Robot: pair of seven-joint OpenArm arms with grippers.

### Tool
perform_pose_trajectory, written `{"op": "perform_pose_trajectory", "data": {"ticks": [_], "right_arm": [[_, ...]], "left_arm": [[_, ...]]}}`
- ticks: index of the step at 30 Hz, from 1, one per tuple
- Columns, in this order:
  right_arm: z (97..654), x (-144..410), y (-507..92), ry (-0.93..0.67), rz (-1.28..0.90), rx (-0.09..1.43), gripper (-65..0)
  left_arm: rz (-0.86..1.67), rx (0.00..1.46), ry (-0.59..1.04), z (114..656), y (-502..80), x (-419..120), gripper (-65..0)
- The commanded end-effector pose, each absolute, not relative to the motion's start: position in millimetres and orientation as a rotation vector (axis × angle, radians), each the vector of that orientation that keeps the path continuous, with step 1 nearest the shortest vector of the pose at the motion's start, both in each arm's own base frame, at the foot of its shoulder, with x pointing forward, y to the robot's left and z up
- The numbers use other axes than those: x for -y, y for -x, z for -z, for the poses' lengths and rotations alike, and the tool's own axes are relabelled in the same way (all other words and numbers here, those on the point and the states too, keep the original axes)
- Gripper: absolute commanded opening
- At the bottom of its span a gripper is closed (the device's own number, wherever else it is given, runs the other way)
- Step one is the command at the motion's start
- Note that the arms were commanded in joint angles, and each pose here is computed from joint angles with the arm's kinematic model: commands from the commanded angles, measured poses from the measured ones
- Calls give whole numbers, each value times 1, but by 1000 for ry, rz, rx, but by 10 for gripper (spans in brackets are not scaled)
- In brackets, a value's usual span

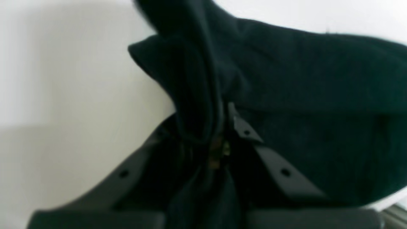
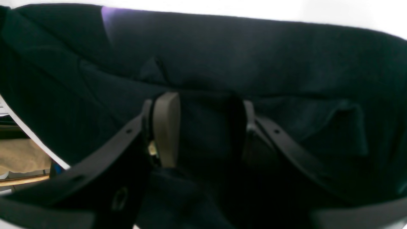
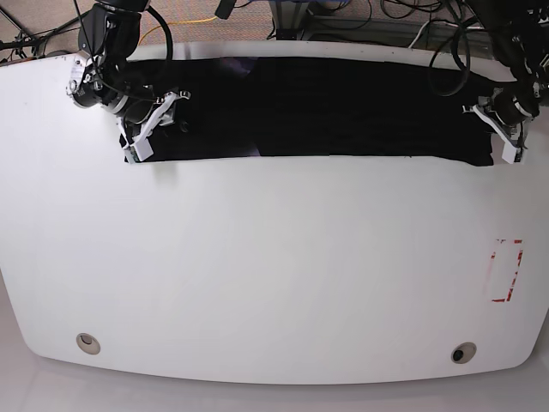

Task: Fold the T-shirt properly
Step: 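Release the left gripper and move it inward to grasp the folded shirt's end, then fold the shirt end held by the left gripper toward the right gripper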

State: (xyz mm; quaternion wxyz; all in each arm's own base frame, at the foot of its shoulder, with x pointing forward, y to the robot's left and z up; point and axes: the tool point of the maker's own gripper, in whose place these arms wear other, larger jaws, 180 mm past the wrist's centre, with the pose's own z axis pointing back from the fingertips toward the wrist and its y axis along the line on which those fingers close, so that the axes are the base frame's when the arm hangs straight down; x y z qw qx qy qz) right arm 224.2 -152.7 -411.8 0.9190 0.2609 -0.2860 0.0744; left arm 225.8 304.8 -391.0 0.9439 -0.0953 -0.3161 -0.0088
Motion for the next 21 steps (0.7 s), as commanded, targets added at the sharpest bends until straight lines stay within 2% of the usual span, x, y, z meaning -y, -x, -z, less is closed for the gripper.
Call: {"op": "perform_pose_trajectory", "data": {"ticks": [1,8,15,21], "right_arm": [[414,159,-221,-506,-167,564,-396],[415,160,-221,-501,-166,561,-396],[415,160,-221,-499,-166,559,-396],[414,160,-221,-500,-167,562,-396]], "left_arm": [[109,767,143,349,-244,-295,-650],[399,839,178,312,-244,-206,-650],[616,802,419,322,-235,-101,-650],[665,835,550,315,-241,-45,-650]]}}
